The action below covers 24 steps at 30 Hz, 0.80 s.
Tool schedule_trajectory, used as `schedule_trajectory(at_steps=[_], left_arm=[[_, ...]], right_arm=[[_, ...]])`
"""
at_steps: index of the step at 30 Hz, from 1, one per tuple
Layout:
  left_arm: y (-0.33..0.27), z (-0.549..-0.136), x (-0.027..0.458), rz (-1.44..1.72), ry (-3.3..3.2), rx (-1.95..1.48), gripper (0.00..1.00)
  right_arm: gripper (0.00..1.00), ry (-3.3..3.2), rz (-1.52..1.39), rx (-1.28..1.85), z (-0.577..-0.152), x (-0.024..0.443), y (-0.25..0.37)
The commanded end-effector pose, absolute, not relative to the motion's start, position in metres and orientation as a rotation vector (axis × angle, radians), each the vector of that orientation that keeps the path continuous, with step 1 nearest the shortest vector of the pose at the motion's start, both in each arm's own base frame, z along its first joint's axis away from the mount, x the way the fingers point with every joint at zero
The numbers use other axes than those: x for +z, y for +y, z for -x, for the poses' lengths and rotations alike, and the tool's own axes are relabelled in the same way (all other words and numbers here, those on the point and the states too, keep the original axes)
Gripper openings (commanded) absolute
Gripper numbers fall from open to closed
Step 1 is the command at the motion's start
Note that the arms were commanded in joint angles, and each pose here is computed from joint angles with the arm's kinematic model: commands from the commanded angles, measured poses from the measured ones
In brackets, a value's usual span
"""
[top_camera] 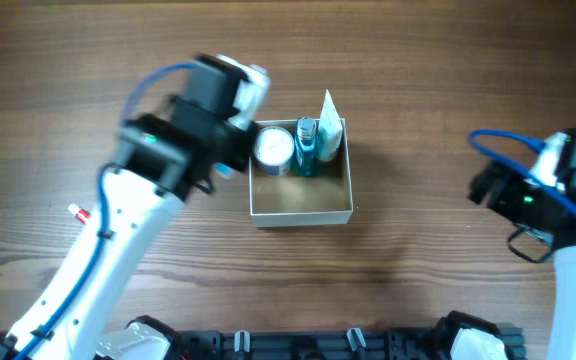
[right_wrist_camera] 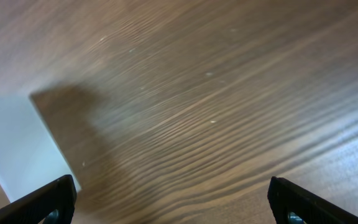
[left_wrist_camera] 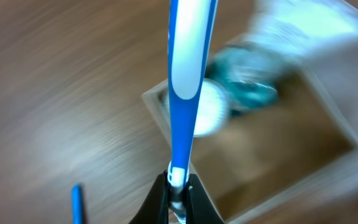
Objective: Pack container
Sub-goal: 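Carry the toothbrush with the left gripper and drop it in the box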
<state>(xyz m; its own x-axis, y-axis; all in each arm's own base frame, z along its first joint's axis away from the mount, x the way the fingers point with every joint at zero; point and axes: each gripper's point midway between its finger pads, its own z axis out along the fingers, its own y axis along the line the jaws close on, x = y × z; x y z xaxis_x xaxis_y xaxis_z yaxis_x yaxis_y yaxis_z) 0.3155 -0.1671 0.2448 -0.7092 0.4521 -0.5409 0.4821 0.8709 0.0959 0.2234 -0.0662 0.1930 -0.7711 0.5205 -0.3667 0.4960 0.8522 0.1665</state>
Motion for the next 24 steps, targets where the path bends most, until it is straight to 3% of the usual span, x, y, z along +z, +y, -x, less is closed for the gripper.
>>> schedule_trajectory(at_steps=[1, 10, 24], left_arm=[[-0.206, -0.297, 0.231, -1.001, 2.398, -0.057, 0.04], [-0.266, -0.258, 0.2, -1.37, 2.308, -0.048, 0.04], [-0.25, -0.285, 0.108, -1.367, 2.598, 0.071, 0.04]], right_arm=[[1.0, 2.561, -0.868, 0.152, -0.221, 0.2, -0.077], [1.0, 2.586, -0.883, 0.156, -0.223, 0.194, -0.079], [1.0, 2.588, -0.866, 0.152, -0.224, 0.194, -0.079]])
